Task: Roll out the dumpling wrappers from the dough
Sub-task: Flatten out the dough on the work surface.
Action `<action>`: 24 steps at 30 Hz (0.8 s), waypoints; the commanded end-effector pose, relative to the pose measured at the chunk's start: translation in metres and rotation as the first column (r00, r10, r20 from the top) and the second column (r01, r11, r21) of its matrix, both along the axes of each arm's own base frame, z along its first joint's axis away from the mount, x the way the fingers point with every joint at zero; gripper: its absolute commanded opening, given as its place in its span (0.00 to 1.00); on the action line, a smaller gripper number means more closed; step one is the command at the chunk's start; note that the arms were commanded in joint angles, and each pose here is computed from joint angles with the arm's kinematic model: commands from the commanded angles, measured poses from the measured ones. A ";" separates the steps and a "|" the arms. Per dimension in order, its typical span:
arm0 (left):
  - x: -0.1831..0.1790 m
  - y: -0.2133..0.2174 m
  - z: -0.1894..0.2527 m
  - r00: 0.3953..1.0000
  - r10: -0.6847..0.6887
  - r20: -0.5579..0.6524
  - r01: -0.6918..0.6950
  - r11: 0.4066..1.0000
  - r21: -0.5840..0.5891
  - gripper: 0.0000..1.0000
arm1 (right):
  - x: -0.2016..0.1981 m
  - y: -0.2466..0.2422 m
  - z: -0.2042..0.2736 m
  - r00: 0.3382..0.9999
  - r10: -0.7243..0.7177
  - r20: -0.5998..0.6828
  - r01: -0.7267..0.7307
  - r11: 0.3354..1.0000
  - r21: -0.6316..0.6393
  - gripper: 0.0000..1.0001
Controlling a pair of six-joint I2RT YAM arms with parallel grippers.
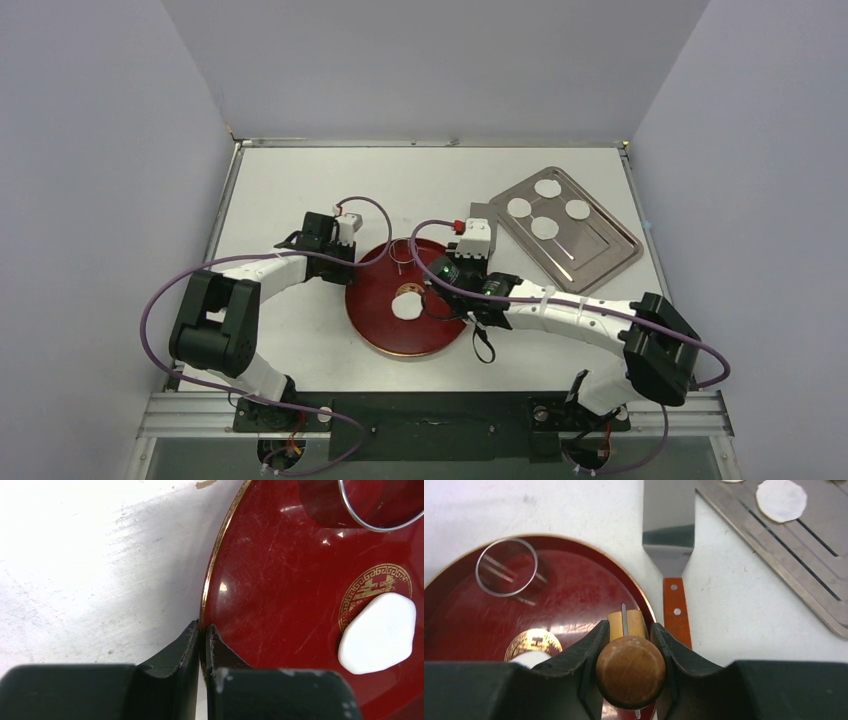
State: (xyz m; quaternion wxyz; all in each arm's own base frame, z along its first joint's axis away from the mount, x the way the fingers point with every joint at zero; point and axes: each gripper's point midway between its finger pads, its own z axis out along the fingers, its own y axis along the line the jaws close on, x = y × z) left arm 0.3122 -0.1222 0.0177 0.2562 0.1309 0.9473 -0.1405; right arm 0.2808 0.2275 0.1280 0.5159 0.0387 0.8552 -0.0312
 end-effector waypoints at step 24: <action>0.014 0.003 0.015 0.997 -0.007 0.082 0.007 1.000 0.010 0.00 | -0.013 0.106 -0.025 0.917 0.397 -0.033 -0.394 0.917 0.061 0.00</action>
